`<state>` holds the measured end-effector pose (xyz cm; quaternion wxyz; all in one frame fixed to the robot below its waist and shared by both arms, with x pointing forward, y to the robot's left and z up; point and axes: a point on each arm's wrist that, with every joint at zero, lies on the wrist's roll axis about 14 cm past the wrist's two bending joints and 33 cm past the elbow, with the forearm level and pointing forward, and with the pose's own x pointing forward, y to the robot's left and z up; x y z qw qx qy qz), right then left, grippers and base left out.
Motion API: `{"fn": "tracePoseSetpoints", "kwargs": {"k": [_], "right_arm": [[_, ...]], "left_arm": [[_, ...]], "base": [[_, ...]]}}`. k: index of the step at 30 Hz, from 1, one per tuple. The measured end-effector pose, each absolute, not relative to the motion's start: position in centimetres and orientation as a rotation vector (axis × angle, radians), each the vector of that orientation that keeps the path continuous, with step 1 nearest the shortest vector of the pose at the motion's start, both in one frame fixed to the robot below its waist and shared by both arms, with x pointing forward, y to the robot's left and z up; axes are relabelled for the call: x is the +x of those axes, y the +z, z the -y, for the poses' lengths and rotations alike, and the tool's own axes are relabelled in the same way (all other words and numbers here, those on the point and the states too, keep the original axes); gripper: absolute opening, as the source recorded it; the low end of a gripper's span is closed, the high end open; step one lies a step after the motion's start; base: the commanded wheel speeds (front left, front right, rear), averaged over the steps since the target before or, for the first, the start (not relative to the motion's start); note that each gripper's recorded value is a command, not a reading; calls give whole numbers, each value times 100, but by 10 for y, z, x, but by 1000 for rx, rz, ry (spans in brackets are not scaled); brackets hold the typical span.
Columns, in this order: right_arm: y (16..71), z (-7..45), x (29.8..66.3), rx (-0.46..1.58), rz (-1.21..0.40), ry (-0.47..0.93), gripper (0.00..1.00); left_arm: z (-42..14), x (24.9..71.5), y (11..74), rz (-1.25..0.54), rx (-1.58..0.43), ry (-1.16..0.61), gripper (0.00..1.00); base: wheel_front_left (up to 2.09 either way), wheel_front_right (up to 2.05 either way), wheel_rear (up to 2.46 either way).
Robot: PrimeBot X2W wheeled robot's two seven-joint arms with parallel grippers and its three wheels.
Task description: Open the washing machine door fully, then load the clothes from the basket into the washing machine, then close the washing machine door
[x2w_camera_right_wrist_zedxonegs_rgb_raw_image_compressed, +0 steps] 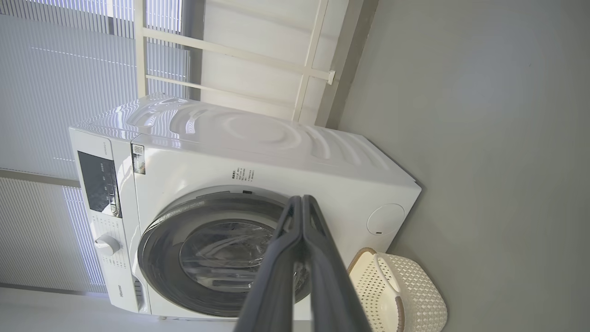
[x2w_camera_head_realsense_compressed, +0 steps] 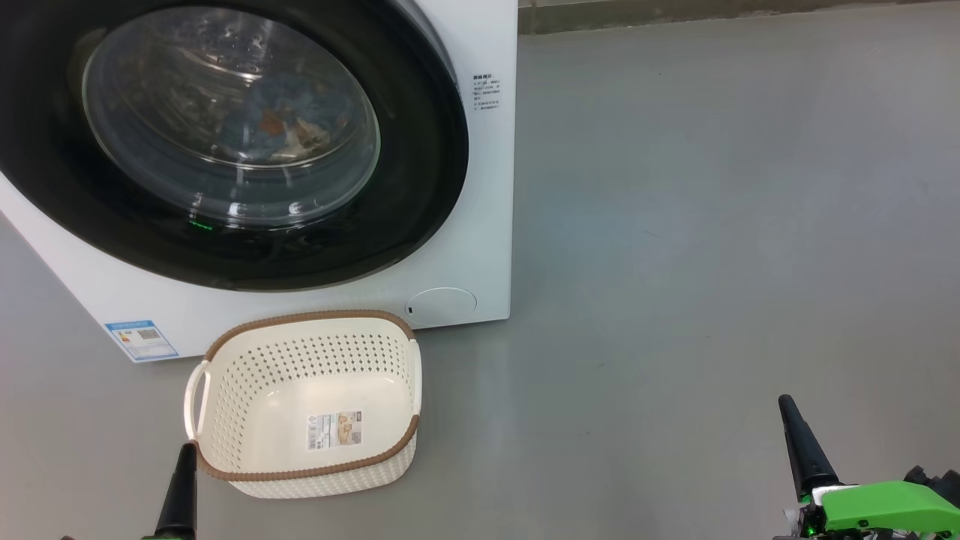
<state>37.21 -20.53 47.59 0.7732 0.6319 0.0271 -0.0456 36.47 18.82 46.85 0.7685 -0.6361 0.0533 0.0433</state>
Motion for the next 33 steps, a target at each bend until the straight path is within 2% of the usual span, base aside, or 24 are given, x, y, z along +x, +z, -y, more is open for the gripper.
{"fn": "tracePoseSetpoints", "kwargs": {"k": [18, 33], "right_arm": [[484, 209, 376, 1566, -27, -80, 0], [484, 209, 376, 1572, -25, -81, 0]], "left_arm": [[-186, 375, 480, -85, -1580, 48, 0], [-186, 378, 484, -81, -1586, 36, 0]], "base": [[0, 0, 0], [0, 0, 0]]}}
